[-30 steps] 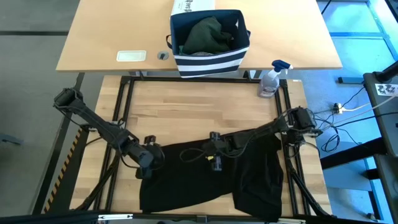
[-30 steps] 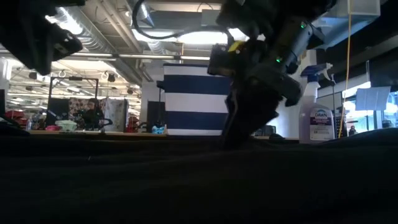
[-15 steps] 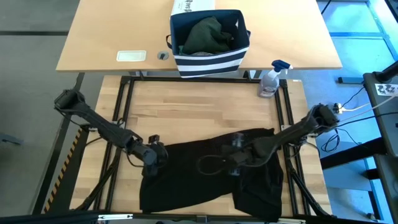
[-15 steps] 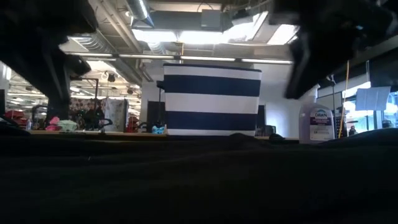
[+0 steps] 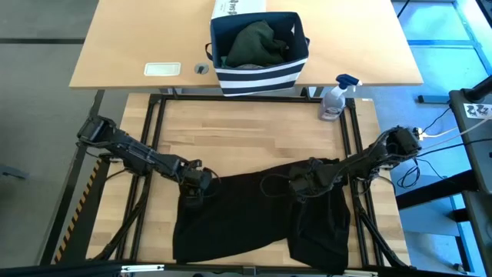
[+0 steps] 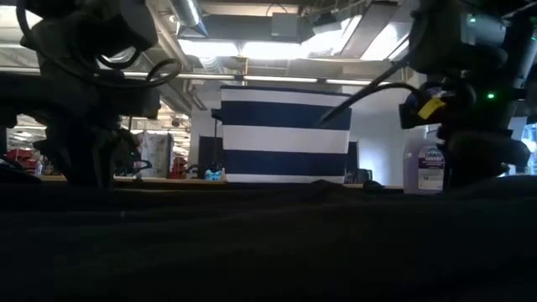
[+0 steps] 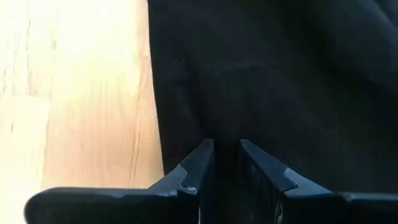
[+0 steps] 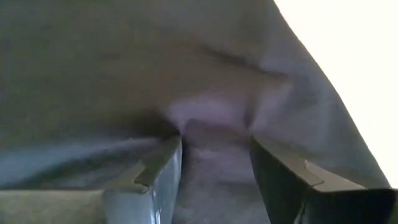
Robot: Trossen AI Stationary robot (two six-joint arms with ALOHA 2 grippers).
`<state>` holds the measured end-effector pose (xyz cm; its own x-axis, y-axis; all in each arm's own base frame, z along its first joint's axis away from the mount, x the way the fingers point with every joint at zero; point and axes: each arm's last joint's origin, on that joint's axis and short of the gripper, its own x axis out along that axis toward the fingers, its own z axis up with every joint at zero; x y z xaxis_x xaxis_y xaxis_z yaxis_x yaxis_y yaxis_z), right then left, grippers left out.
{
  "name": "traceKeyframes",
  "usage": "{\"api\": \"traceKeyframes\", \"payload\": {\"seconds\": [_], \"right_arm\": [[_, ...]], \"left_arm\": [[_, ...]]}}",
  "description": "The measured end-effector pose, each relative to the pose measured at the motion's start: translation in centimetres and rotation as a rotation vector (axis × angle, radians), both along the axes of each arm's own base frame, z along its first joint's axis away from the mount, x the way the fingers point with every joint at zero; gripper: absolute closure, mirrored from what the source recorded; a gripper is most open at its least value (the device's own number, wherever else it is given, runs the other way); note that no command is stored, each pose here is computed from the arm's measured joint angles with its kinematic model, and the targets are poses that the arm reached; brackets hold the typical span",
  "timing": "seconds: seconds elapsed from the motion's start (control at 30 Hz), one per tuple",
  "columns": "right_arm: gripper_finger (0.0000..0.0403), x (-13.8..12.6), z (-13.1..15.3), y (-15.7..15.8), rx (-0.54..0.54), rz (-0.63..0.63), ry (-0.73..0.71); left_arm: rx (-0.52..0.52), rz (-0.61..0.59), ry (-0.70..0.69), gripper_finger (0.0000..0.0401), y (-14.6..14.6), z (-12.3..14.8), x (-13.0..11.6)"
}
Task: Fold Laundry from Bin
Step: Fold the black shirt
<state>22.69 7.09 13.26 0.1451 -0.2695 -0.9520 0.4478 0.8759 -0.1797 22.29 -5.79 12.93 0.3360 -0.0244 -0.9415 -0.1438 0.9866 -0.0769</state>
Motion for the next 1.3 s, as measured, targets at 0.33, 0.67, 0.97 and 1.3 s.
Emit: {"api": "traceKeyframes", "payload": {"seconds": [0.33, 0.67, 0.97, 1.3], "right_arm": [[0.021, -1.1, -1.1, -1.5, 0.019, -0.025, 0.072], [0.021, -2.6, 0.0, -1.9, 0.037, -0.031, 0.122], [0.021, -2.5, 1.4, -2.0, 0.026, -0.029, 0.004], [0.021, -0.8, 4.7, -1.7, -0.012, 0.016, -0.19]], "left_arm": [[0.013, 0.08, 0.136, 0.0329, 1.4, -0.6, -0.6], [-0.032, 0.124, 0.213, 0.0329, 2.1, -0.1, -1.4], [0.027, 0.121, 0.132, 0.0329, 2.5, 3.2, -2.4], [0.051, 0.201, 0.2, 0.0328, 3.0, 4.9, -4.4]]}}
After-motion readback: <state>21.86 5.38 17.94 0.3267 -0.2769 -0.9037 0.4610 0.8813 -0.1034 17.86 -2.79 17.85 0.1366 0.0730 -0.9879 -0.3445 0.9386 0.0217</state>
